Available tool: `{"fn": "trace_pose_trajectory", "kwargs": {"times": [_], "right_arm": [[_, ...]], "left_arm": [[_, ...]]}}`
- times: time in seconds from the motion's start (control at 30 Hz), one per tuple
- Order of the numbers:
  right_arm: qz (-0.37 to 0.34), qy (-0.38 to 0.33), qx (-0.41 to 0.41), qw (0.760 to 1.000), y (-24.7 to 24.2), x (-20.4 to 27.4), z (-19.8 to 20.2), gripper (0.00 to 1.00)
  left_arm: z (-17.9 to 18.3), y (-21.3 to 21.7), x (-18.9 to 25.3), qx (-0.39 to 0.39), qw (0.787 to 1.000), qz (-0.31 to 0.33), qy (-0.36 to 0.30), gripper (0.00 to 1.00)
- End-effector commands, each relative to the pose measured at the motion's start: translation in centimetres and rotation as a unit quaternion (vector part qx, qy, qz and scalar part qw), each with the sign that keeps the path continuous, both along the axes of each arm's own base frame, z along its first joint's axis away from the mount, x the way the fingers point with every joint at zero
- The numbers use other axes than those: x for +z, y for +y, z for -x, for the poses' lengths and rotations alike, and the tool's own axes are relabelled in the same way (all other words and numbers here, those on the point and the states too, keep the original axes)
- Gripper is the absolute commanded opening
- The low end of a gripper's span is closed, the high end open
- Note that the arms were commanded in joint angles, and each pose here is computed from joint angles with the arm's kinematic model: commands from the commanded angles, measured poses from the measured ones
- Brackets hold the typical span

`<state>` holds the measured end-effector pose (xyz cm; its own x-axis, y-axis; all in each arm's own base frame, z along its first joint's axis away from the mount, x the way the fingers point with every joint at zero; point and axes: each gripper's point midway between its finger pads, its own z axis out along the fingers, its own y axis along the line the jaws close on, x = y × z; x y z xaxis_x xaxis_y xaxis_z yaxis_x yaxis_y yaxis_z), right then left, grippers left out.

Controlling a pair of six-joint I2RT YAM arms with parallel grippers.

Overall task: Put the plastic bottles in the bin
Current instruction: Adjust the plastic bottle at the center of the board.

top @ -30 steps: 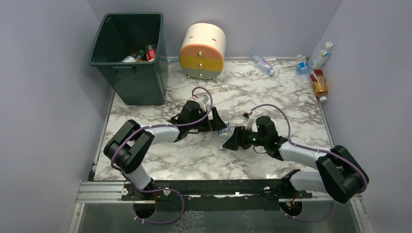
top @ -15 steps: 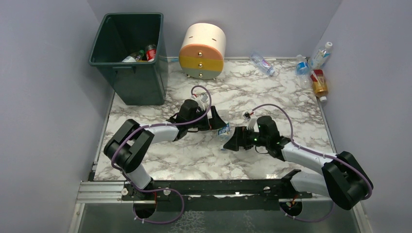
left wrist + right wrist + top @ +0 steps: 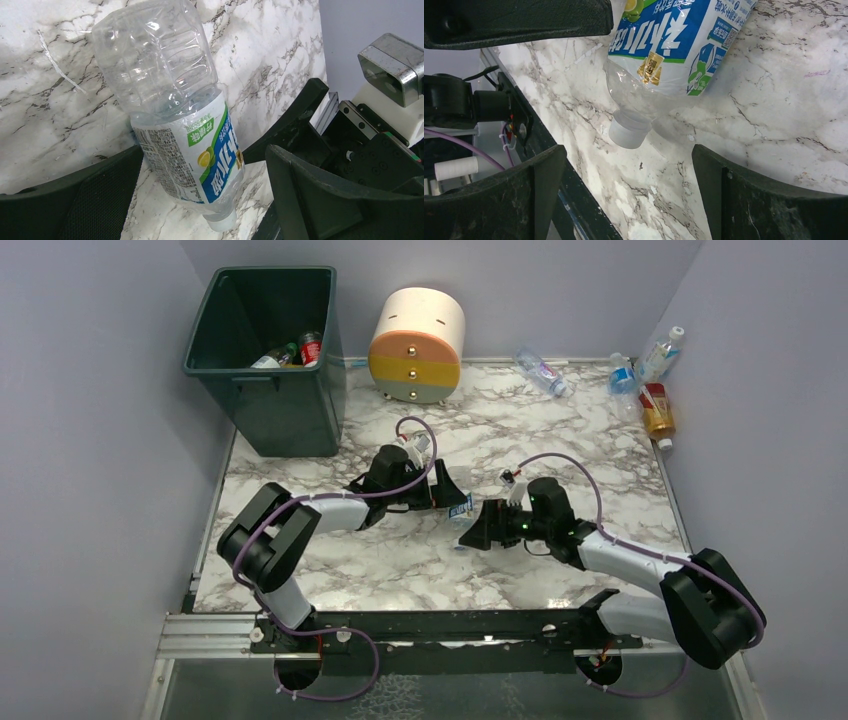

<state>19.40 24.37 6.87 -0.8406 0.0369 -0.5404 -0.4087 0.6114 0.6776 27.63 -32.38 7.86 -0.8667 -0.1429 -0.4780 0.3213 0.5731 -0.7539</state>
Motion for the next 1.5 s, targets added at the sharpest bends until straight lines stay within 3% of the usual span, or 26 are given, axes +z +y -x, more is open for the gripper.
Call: {"fn": "trace_pose_trajectory", "kwargs": {"times": [0.0,1.47], "right_arm": [[-0.007,-0.014,-0.004,1.0,0.5,1.1,-0.9,0.99],[-0.015,-0.014,0.011,1.0,2.2,1.9,-2.8,0.99]], "left_arm": [[-0.4,-0.5,0.4,-0.018,1.0,0.013,-0.016,0.99],[-1.4,-1.9,-2.0,-0.055,0.998,0.039,0.0,0.99]]}}
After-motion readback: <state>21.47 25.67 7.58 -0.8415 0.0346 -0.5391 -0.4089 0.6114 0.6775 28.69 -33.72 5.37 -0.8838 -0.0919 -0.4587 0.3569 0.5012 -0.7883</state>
